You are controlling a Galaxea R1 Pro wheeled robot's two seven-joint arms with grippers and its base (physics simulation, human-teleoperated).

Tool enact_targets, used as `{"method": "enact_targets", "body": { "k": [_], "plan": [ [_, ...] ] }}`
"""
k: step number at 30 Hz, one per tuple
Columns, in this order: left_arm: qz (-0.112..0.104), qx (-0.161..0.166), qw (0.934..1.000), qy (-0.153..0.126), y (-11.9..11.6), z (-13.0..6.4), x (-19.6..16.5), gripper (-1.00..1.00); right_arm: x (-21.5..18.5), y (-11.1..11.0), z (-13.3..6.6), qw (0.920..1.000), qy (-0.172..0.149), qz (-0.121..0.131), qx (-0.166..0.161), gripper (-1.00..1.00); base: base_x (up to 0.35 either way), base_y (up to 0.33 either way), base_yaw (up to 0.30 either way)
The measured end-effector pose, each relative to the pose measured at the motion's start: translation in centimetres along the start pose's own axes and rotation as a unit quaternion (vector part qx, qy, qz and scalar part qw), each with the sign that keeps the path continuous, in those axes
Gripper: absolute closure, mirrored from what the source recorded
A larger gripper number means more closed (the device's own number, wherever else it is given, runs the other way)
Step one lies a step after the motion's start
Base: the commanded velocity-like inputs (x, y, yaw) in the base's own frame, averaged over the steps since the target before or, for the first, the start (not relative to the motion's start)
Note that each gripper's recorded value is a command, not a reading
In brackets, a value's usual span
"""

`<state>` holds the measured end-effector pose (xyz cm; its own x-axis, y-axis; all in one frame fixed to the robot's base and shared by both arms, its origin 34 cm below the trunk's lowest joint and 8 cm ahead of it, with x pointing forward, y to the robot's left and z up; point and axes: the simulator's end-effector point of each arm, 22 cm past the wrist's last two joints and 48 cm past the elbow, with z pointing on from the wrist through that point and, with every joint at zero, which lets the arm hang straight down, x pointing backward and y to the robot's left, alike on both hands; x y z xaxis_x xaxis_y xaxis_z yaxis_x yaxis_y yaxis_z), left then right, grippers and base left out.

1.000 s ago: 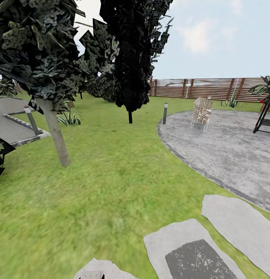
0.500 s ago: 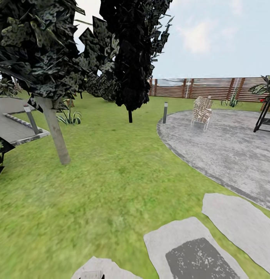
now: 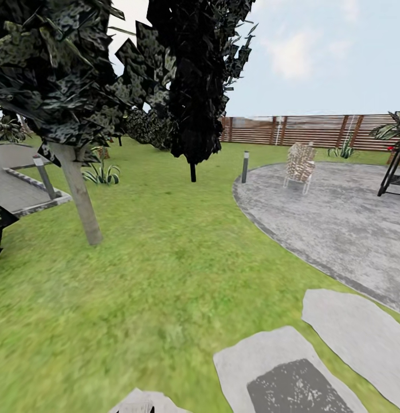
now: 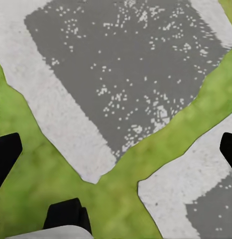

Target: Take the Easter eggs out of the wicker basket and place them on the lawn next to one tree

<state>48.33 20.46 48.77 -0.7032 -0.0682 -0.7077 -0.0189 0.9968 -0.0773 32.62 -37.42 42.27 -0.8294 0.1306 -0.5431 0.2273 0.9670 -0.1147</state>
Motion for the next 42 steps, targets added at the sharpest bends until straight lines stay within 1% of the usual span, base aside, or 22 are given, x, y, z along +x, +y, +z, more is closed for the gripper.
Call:
{"method": "enact_targets", "body": {
  "k": [27, 33, 42],
  "plan": [
    [0.0, 0.0, 1.0, 0.0, 0.0, 0.0, 0.0, -1.0, -0.01, 0.01, 0.0, 1.0, 0.0, 0.0, 0.0, -1.0, 0.326, 0.0, 0.0],
    [0.0, 0.0, 1.0, 0.001, 0.01, 0.0, 0.05, -1.0, 0.04, 0.01, 0.0, 1.0, 0.001, -0.001, 0.0, -1.0, 0.327, 0.0, 0.178],
    [0.0, 0.0, 1.0, 0.001, 0.01, 0.01, 0.07, -1.0, 0.07, 0.0, 0.0, 1.0, 0.001, -0.001, 0.0, -1.0, 0.327, 0.0, 0.021]
  ]
}}
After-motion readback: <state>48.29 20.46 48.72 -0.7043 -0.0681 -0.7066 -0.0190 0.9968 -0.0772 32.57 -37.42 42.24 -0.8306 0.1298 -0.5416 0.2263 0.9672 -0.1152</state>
